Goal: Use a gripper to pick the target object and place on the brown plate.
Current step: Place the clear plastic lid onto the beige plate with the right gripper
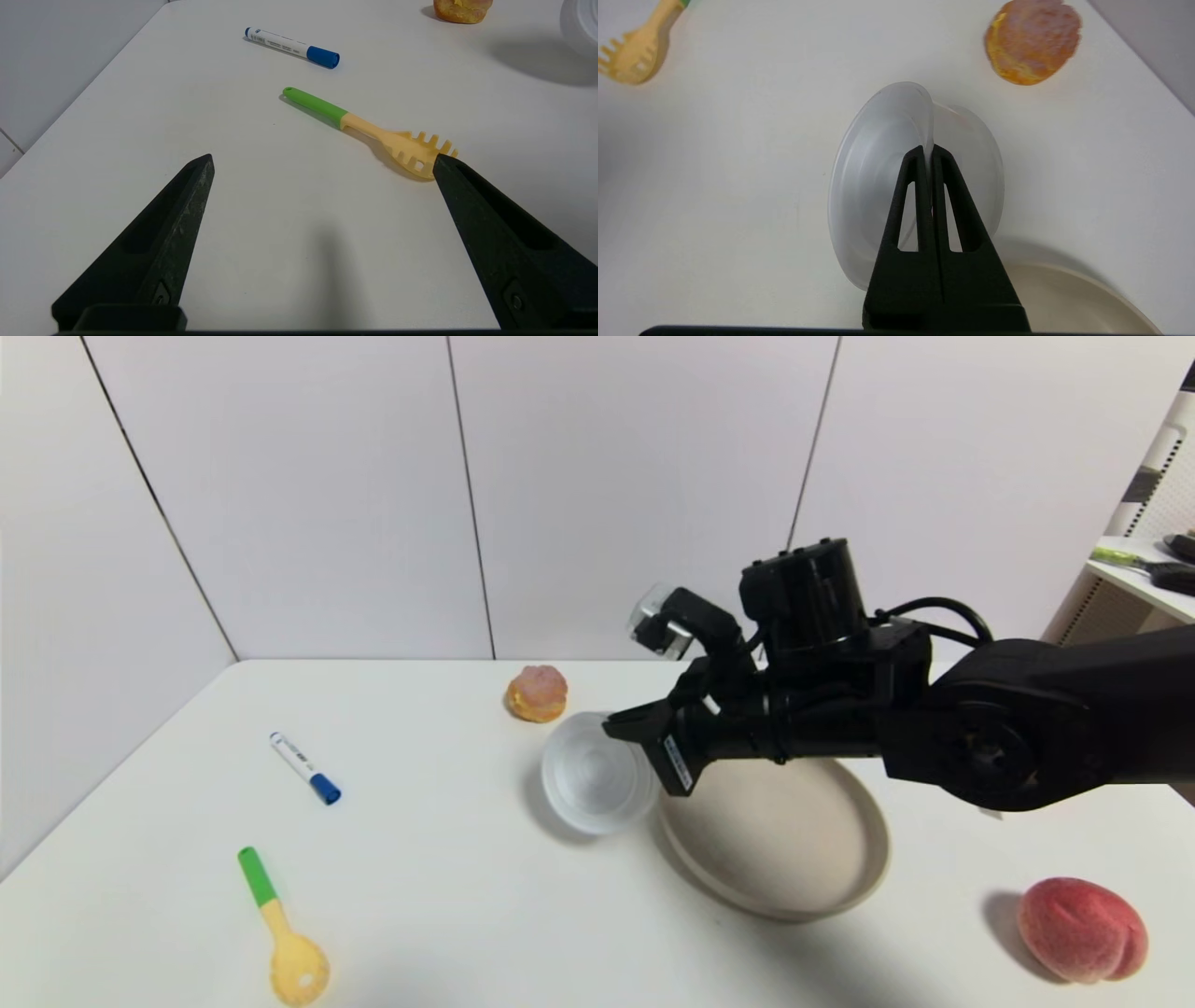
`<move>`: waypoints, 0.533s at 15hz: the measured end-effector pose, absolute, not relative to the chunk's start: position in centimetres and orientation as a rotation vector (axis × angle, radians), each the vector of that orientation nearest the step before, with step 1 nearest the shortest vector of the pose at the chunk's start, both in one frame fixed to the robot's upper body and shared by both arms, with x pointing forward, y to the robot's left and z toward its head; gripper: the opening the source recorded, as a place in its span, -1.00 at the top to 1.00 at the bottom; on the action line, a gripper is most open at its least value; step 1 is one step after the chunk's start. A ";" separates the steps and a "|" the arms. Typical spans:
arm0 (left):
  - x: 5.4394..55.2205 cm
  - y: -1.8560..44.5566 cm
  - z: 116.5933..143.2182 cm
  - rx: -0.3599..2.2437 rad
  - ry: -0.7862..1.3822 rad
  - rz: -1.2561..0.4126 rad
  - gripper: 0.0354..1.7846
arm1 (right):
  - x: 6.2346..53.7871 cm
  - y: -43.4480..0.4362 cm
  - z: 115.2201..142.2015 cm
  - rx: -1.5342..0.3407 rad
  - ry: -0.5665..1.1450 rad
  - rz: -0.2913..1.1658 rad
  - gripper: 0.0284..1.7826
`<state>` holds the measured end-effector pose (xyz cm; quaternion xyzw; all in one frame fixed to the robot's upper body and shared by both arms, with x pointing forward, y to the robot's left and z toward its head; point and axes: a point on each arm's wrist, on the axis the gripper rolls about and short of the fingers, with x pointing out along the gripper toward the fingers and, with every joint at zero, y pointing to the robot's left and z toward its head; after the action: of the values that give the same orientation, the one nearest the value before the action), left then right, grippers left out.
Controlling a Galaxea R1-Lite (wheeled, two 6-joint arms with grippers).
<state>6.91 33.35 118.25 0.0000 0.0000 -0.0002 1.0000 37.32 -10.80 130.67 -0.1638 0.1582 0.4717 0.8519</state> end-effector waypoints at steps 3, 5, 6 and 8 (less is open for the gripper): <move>6.9 33.4 118.2 0.000 0.000 0.000 -0.89 | 37.0 -12.4 132.8 -0.278 0.302 0.949 0.97; 6.9 33.4 118.2 0.000 0.000 0.000 -0.89 | 36.9 -14.1 134.4 -0.262 0.263 0.906 0.97; 6.9 33.4 118.2 0.000 0.000 0.000 -0.89 | 36.9 -14.9 135.0 -0.256 0.245 0.884 0.97; 6.9 33.4 118.2 0.000 0.000 0.000 -0.89 | 36.9 -16.5 135.8 -0.250 0.224 0.840 0.97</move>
<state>6.91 33.35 118.25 0.0000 0.0000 0.0000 1.0000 36.88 -16.54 135.83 -0.1209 0.1084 0.4060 0.8993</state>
